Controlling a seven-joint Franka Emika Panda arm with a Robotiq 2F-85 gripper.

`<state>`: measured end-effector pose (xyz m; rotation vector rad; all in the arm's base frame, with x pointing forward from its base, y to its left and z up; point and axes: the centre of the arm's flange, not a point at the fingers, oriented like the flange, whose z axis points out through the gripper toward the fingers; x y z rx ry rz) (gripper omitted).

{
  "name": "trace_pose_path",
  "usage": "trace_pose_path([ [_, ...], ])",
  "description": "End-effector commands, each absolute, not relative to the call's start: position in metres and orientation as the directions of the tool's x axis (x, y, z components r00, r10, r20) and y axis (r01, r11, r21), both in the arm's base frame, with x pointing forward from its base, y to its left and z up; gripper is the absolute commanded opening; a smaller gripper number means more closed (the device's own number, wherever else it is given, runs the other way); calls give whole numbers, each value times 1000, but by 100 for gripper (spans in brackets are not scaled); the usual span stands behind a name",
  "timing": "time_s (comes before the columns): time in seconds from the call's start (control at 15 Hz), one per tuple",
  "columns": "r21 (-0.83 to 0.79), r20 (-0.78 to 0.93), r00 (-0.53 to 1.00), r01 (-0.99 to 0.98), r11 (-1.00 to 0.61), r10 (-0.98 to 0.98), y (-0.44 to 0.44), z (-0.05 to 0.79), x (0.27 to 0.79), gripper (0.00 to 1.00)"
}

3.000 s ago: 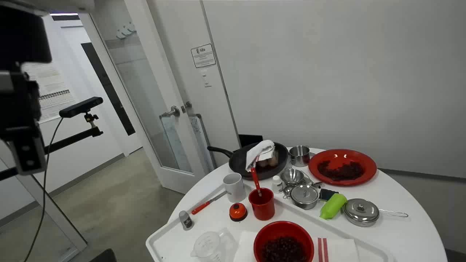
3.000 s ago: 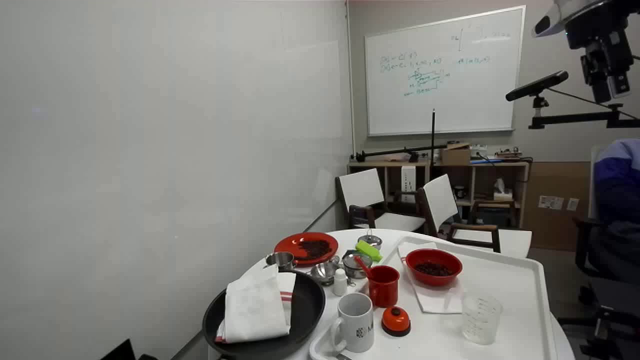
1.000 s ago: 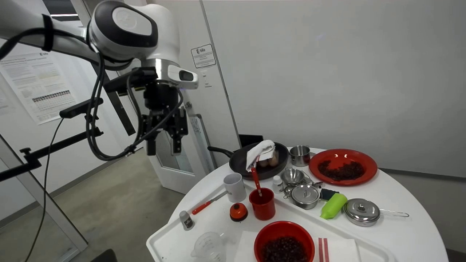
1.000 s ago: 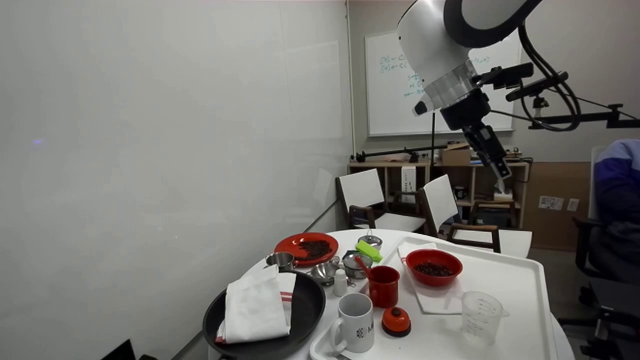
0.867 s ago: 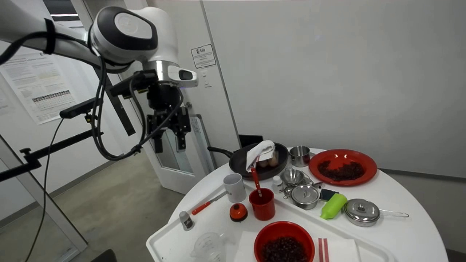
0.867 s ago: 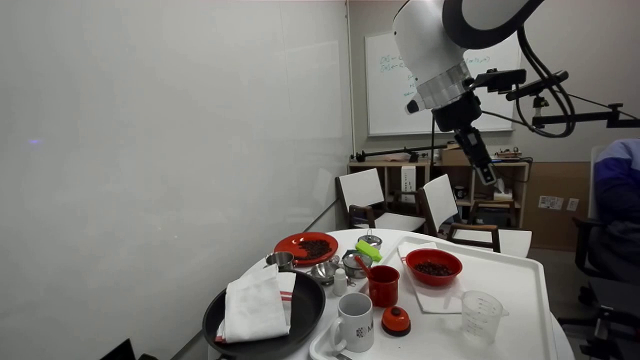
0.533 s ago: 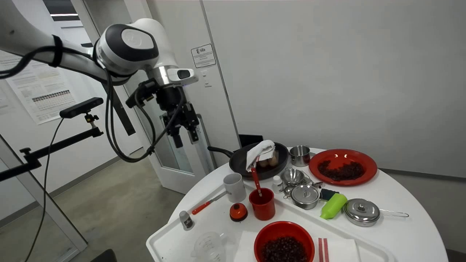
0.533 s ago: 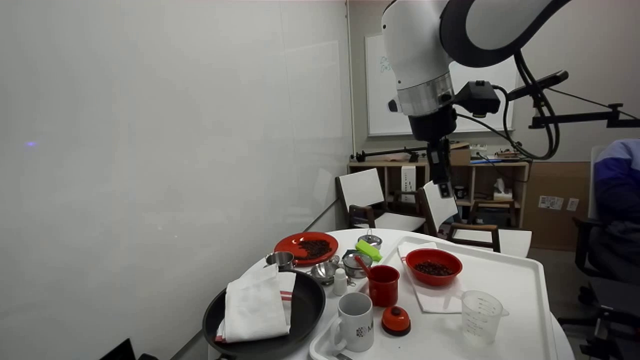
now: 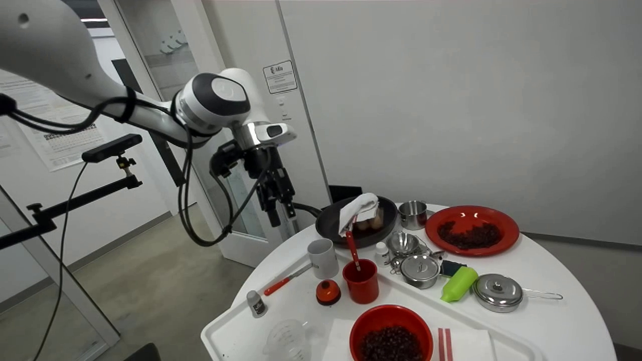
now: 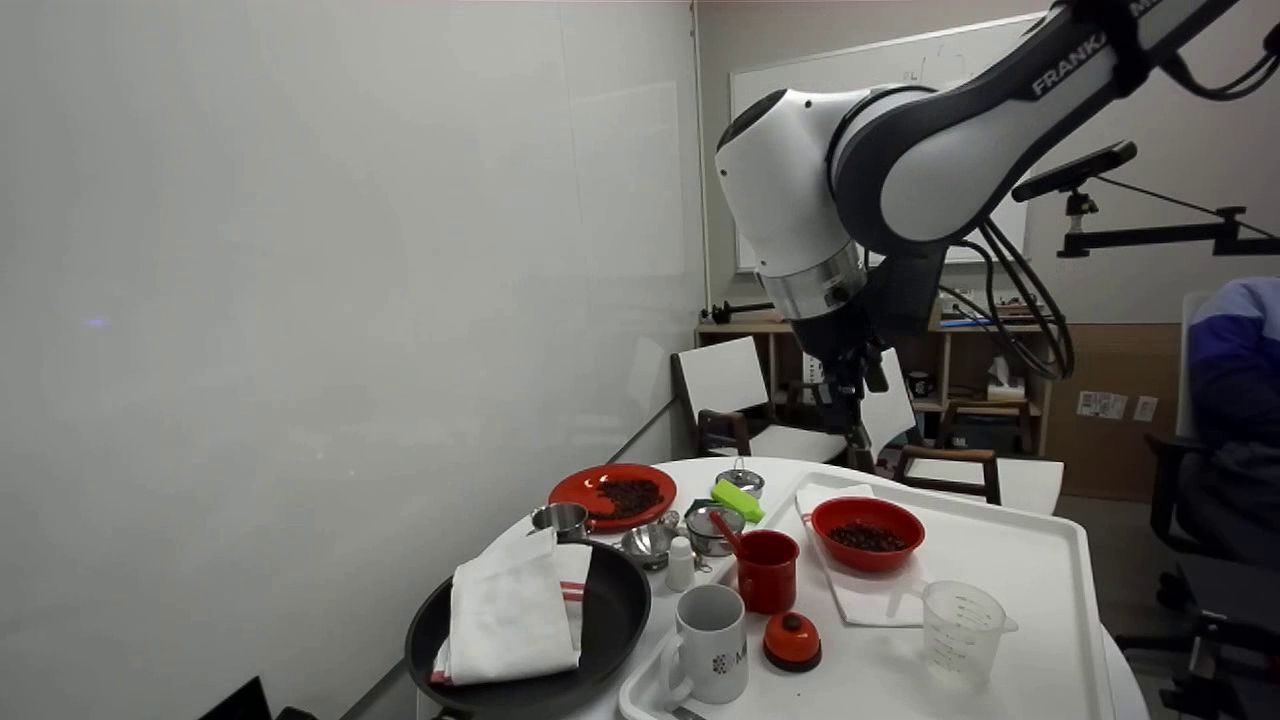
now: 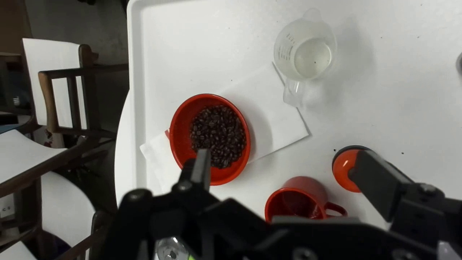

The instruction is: Take the spoon out of the red mug

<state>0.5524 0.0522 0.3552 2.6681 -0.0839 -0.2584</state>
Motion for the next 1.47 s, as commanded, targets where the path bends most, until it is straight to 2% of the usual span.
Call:
trace_pose_path([
  [0.0,486,-208,971,0,-874,-116,50,328,594,100],
  [0.6,434,-295,953,194,-880,65,45,297,642,100],
  [1.4,388,-326,929,302,-871,177,58,253,712,100],
])
